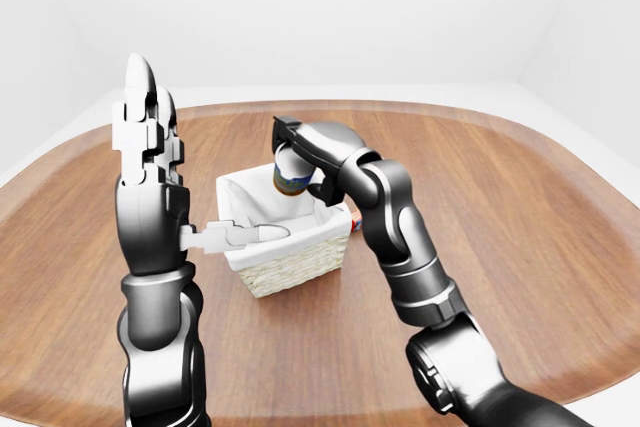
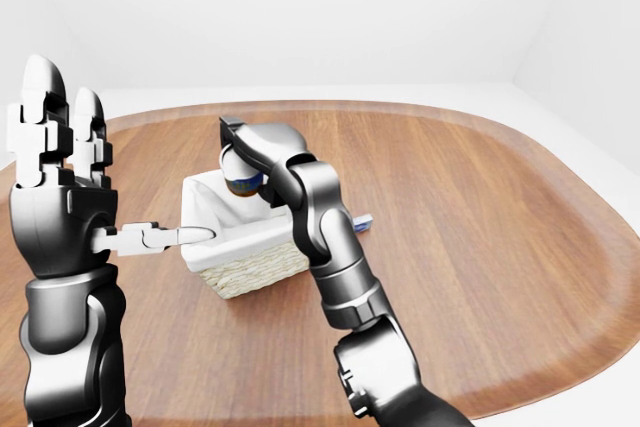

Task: Pick up the alphabet soup and put it in the basket.

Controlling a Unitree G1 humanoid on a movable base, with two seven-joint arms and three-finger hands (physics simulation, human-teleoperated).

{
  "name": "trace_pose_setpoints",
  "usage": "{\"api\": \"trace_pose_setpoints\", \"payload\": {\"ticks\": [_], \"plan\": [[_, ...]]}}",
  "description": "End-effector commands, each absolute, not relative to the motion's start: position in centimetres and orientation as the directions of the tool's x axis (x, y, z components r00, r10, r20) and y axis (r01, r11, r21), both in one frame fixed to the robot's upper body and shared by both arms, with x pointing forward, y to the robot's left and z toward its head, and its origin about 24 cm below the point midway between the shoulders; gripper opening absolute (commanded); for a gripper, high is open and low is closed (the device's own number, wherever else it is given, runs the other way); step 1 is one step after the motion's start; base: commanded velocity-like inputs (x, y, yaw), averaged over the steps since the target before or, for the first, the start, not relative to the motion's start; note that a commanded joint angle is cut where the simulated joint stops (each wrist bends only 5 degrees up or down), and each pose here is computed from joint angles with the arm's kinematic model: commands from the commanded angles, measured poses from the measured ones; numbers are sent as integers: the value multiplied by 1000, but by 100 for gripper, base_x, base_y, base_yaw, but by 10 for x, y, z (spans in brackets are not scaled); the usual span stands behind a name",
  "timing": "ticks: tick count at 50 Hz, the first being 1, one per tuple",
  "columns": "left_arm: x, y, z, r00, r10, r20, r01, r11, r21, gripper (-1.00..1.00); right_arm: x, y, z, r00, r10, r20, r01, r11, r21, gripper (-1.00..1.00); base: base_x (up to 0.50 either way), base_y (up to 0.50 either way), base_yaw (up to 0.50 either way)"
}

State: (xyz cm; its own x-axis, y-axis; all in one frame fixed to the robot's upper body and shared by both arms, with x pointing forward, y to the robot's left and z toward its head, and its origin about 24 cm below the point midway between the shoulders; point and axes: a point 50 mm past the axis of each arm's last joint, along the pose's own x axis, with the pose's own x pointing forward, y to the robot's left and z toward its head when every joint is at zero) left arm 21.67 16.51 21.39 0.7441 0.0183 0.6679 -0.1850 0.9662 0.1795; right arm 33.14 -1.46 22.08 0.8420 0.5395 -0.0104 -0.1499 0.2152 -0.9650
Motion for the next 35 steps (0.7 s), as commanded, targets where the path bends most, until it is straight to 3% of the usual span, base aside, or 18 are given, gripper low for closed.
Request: {"api": "trace_pose_setpoints", "payload": {"ticks": [1, 35], "plan": [[218, 166, 212, 751, 20, 660, -184, 966, 180, 100, 337, -12, 218, 848, 530, 1, -147, 237, -960, -95, 0, 0, 0], [217, 165, 214, 743, 16, 669, -184, 966, 181, 100, 351, -8, 215, 861, 508, -27, -151, 204, -967, -98, 0, 0, 0]]}}
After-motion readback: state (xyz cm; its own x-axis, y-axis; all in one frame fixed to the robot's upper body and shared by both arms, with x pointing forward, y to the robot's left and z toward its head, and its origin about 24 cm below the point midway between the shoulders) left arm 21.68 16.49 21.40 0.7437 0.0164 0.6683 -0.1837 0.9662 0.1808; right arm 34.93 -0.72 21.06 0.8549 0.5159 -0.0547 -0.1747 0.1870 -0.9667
